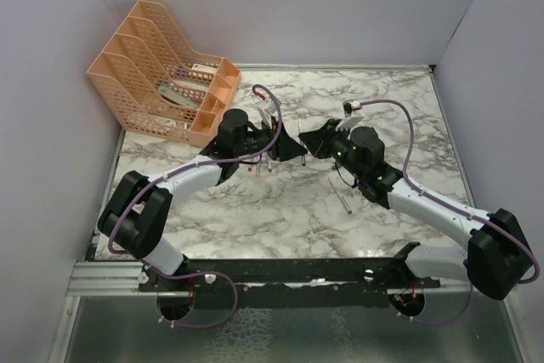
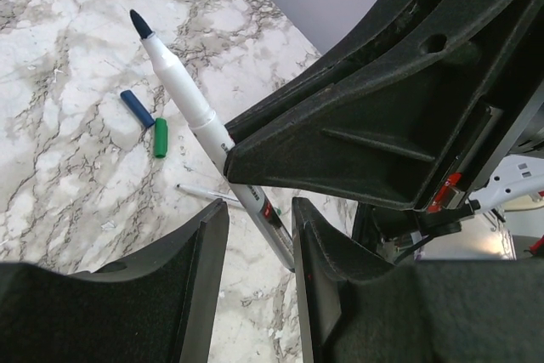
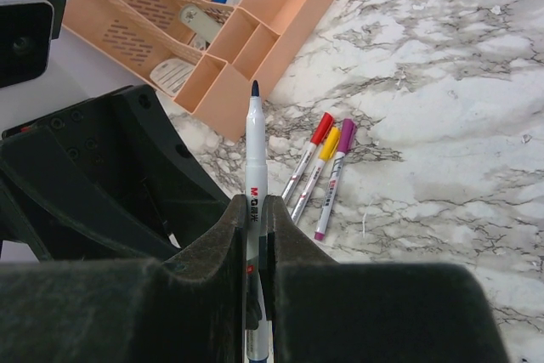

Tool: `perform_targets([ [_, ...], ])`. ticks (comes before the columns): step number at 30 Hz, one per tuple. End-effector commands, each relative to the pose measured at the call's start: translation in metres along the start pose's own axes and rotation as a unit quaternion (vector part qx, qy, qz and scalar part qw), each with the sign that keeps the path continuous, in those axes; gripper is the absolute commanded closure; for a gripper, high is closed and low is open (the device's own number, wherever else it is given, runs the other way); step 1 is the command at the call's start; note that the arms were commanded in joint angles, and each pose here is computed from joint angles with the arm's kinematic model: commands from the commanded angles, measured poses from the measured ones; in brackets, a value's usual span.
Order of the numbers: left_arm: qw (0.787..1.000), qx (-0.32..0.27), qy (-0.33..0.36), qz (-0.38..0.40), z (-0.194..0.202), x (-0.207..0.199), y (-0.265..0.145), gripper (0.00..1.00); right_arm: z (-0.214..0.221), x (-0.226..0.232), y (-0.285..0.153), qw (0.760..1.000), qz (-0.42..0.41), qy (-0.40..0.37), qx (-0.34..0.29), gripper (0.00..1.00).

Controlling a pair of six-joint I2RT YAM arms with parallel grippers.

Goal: Insert the pens into the pen caps

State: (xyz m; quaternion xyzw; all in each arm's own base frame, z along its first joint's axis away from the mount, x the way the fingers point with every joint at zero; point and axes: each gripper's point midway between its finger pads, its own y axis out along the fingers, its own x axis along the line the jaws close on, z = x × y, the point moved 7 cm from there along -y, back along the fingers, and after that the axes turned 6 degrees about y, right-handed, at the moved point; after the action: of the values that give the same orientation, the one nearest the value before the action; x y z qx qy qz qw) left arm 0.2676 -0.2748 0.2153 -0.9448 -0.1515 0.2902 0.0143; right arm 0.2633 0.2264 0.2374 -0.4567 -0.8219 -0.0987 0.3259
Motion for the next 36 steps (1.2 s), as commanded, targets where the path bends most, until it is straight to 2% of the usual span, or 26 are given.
perform_targets([
  [1,1.000,-0.016,0.007,0.000,-0.003,-0.003,0.002,0.61,-0.003,0.011,-0.001,0.999,-0.034,0.015,-0.008,0.99],
  [5,1.000,-0.014,0.003,-0.003,-0.001,0.000,0.004,0.62,-0.003,0.012,-0.001,0.999,-0.038,0.018,-0.010,0.99],
  [10,1.000,-0.014,-0.001,-0.008,0.000,0.003,0.007,0.69,-0.001,0.012,-0.001,0.999,-0.042,0.018,-0.006,0.99],
  [11,1.000,-0.014,-0.001,-0.010,0.000,0.003,0.007,0.72,-0.001,0.011,-0.001,0.999,-0.041,0.018,-0.004,0.99],
  [14,1.000,-0.019,0.001,-0.016,-0.001,0.004,0.007,0.91,0.000,0.011,-0.002,0.999,-0.041,0.018,-0.003,0.99],
  [16,0.999,-0.023,0.004,-0.022,-0.002,0.004,0.006,1.00,0.001,0.010,-0.003,0.999,-0.040,0.016,-0.001,0.99],
  [22,0.999,-0.026,0.000,-0.032,-0.001,0.007,0.006,1.00,-0.005,0.010,-0.006,0.999,-0.031,-0.012,-0.004,0.99],
  [25,0.999,-0.016,-0.012,-0.044,0.005,0.011,0.006,1.00,-0.016,0.007,-0.011,0.999,0.000,-0.038,-0.020,0.84],
  [30,0.996,0.013,-0.028,-0.084,0.023,0.023,0.001,1.00,-0.038,-0.002,-0.028,0.993,0.072,-0.057,-0.067,0.69],
  [32,0.994,0.028,-0.031,-0.103,0.030,0.027,-0.002,1.00,-0.041,-0.013,-0.036,0.988,0.130,-0.055,-0.069,0.62],
  [36,0.989,0.058,-0.028,-0.136,0.042,0.035,-0.008,1.00,-0.042,-0.039,-0.040,0.962,0.261,-0.053,-0.056,0.58],
])
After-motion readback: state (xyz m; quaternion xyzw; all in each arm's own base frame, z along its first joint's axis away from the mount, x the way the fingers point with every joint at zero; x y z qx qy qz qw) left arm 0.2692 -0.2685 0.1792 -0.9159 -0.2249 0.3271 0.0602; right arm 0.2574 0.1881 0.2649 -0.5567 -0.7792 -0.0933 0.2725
